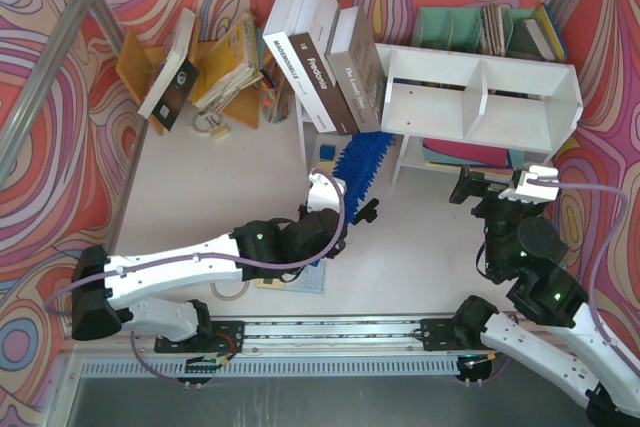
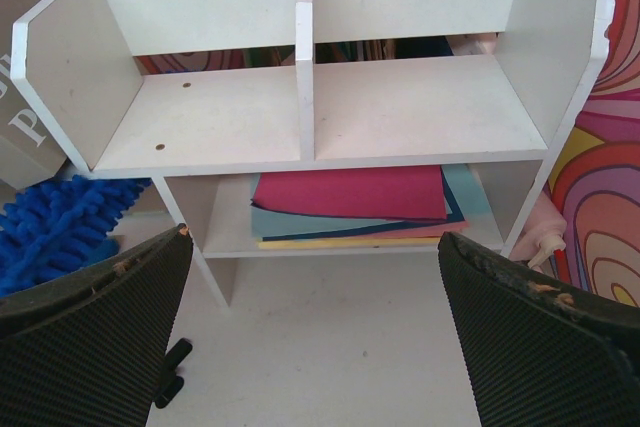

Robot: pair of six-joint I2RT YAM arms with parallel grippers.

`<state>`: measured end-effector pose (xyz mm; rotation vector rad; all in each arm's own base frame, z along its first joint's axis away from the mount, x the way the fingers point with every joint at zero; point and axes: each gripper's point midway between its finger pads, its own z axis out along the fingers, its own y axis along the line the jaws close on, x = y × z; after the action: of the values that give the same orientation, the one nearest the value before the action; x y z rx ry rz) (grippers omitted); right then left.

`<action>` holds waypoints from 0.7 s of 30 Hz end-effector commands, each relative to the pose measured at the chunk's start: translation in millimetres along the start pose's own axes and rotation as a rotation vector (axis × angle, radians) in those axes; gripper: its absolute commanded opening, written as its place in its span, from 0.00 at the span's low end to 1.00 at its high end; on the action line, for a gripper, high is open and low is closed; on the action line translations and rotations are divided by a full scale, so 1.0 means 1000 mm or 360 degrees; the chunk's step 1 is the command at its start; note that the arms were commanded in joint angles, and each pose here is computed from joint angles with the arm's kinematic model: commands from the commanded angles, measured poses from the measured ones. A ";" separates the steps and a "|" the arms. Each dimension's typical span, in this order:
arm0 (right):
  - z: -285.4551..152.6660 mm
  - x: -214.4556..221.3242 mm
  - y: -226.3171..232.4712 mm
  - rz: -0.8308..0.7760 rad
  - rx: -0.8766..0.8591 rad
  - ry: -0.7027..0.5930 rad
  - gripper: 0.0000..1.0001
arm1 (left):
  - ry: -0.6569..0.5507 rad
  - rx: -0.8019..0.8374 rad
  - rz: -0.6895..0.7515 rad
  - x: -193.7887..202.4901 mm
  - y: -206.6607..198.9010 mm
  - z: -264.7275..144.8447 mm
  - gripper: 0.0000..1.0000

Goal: Dust the bookshelf with a duster

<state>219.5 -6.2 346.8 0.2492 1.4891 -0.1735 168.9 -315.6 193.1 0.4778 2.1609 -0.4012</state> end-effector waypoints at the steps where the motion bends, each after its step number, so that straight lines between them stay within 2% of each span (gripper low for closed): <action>1: 0.000 -0.002 -0.001 0.0016 0.0009 -0.0013 0.99 | -0.0167 -0.0108 -0.0023 -0.018 0.023 -0.012 0.00; 11: 0.000 -0.002 -0.001 0.0017 0.0008 -0.0013 0.99 | -0.0147 -0.0378 -0.0137 0.006 0.089 -0.026 0.00; 21: 0.000 -0.002 -0.002 0.0023 0.0010 -0.0014 0.98 | -0.0020 -0.0451 -0.0229 0.048 0.106 -0.005 0.00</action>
<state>219.5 -6.1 346.7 0.2489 1.4893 -0.1731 180.0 -215.1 153.4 0.2877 2.2149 -0.1736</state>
